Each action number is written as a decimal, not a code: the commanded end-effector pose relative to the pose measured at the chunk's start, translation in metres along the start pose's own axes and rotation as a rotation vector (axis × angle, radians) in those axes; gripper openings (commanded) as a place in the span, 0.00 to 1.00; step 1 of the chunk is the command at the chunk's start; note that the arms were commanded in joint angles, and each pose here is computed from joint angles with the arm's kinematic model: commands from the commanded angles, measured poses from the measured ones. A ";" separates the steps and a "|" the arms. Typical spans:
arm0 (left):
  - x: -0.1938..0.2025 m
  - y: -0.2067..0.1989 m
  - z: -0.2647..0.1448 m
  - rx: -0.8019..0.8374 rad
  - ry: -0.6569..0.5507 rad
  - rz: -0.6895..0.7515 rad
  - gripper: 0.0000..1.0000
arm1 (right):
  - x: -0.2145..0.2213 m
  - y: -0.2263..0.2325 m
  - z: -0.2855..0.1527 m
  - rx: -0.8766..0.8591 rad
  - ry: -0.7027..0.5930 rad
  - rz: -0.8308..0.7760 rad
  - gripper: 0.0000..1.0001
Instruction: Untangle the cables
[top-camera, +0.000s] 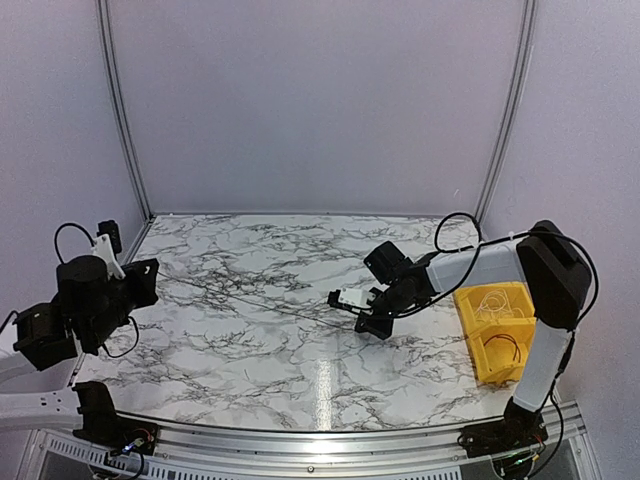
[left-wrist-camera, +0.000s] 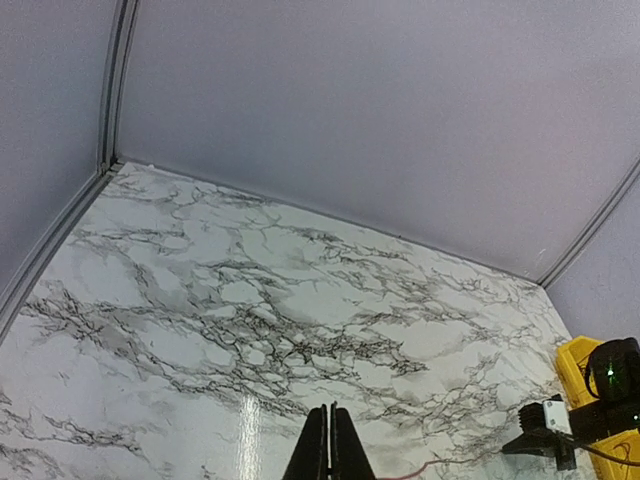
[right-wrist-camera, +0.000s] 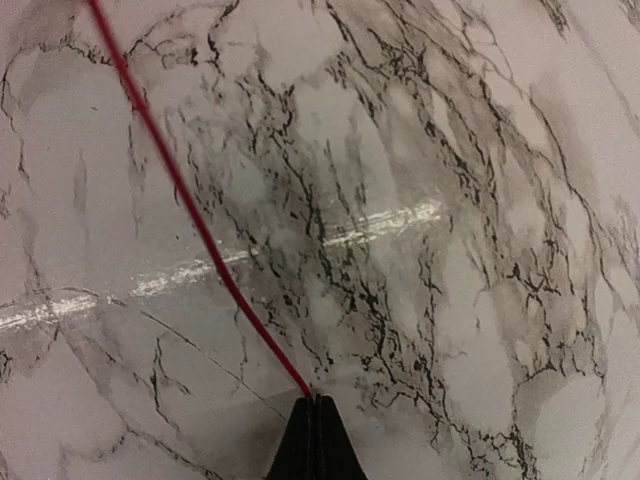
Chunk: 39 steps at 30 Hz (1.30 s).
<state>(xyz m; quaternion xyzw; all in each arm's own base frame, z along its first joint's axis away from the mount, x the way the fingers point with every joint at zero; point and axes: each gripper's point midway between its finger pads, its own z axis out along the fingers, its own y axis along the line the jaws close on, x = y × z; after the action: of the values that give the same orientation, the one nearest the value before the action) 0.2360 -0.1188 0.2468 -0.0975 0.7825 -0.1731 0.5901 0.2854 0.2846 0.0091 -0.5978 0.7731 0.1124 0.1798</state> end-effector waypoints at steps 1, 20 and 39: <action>-0.052 0.002 -0.020 -0.039 -0.099 0.065 0.00 | 0.137 0.010 0.020 0.002 0.486 0.114 0.00; 0.084 -0.032 0.034 0.168 0.181 -0.116 0.00 | -0.045 0.005 -0.066 -0.051 -0.092 -0.083 0.39; 0.141 -0.027 0.044 0.203 0.283 -0.273 0.00 | -0.215 0.112 -0.027 -0.105 -0.370 -0.429 0.57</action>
<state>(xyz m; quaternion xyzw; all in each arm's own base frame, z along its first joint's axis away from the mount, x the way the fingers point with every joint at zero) 0.2369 -0.1928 0.1106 -0.1015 0.8335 -0.2957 0.4555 0.2313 0.4553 0.0935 -0.7029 0.6287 0.2300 0.2405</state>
